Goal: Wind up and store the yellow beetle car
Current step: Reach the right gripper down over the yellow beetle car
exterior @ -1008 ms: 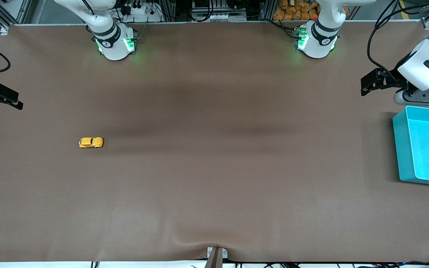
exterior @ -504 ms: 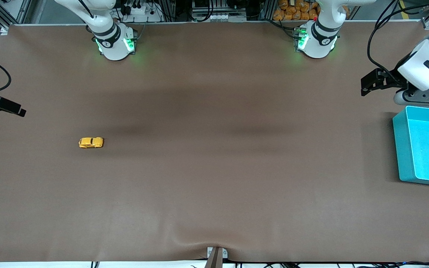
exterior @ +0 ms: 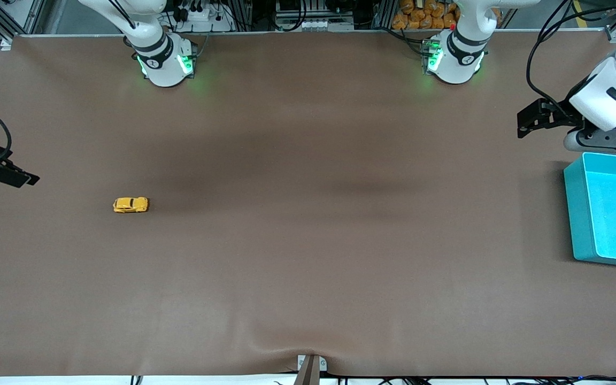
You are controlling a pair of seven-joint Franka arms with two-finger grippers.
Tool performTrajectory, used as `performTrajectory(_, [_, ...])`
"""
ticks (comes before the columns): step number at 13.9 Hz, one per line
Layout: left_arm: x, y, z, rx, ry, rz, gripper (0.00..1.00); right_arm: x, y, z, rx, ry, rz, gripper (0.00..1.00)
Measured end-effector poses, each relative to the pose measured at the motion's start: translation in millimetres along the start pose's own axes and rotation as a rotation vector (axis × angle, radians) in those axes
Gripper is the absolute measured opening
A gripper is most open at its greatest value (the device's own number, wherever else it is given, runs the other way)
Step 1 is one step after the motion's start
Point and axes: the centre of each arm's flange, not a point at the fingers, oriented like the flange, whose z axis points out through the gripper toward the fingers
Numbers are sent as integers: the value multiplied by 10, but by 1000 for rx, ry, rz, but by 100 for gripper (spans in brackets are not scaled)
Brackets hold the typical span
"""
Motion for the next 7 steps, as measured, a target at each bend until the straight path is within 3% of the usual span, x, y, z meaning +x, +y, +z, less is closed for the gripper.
performTrajectory(7, [0, 46, 5, 0, -1, 8, 100, 65, -342, 694, -16, -6, 417, 100])
